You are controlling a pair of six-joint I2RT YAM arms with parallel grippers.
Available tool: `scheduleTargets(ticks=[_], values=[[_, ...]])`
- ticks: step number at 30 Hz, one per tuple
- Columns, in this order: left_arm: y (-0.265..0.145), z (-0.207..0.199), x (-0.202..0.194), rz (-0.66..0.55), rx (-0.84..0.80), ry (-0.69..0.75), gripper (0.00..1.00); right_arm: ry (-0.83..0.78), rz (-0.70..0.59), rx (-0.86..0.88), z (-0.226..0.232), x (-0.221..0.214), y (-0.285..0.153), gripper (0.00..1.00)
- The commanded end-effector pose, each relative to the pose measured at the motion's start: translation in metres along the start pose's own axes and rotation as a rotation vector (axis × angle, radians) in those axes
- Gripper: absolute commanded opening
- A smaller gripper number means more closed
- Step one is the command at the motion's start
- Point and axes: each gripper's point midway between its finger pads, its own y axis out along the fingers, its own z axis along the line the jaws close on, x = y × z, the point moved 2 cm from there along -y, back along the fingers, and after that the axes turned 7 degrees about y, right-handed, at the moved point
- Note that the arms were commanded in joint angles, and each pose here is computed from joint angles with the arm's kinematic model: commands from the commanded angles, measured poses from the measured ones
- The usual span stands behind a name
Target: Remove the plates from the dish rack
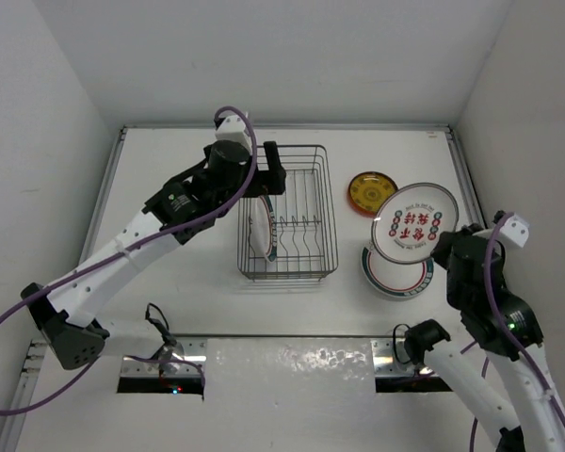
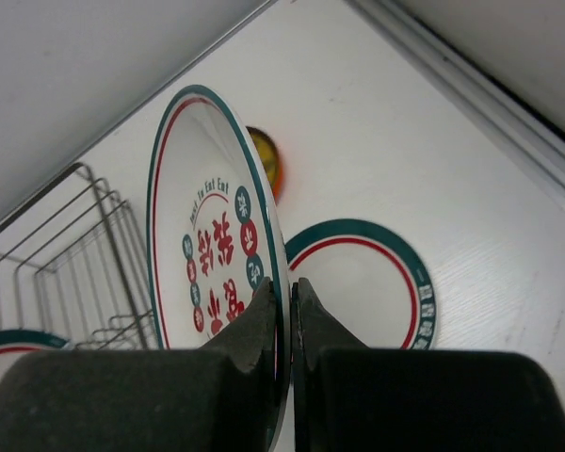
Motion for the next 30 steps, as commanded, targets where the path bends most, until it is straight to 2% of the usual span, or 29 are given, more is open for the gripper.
scheduleTargets(ticks=[1, 8, 18, 19, 20, 23, 24, 25, 26, 28, 30], values=[[-0.007, 0.028, -0.005, 0.053, 0.149, 0.102, 0.98, -0.041, -0.080, -0.071, -0.016, -0.004, 0.015, 0.00], [-0.005, 0.040, -0.027, 0.130, 0.192, 0.162, 0.98, -0.139, -0.004, -0.154, -0.042, -0.061, 0.044, 0.00], [-0.002, 0.049, -0.057, 0.191, 0.195, 0.204, 0.98, -0.163, 0.023, -0.223, -0.064, -0.092, 0.064, 0.00], [-0.002, 0.049, -0.059, 0.194, 0.193, 0.204, 0.98, -0.167, 0.032, -0.236, -0.066, -0.095, 0.066, 0.04], [-0.002, 0.050, -0.061, 0.196, 0.194, 0.204, 0.98, -0.161, 0.047, -0.257, -0.073, -0.100, 0.068, 0.13], [0.000, 0.051, -0.068, 0.210, 0.193, 0.206, 0.98, -0.157, 0.075, -0.295, -0.086, -0.107, 0.074, 0.18], [0.000, 0.051, -0.069, 0.211, 0.194, 0.203, 0.98, -0.151, 0.098, -0.292, -0.087, -0.111, 0.076, 0.23], [0.001, 0.052, -0.072, 0.216, 0.196, 0.204, 0.98, -0.150, 0.107, -0.297, -0.088, -0.112, 0.077, 0.32], [0.001, 0.052, -0.072, 0.218, 0.195, 0.203, 0.98, -0.152, 0.118, -0.309, -0.092, -0.114, 0.078, 0.36], [0.001, 0.051, -0.072, 0.216, 0.192, 0.196, 0.98, -0.157, 0.136, -0.303, -0.091, -0.117, 0.080, 0.51], [0.001, 0.051, -0.072, 0.214, 0.196, 0.192, 0.98, -0.181, 0.170, -0.313, -0.092, -0.122, 0.081, 0.72]])
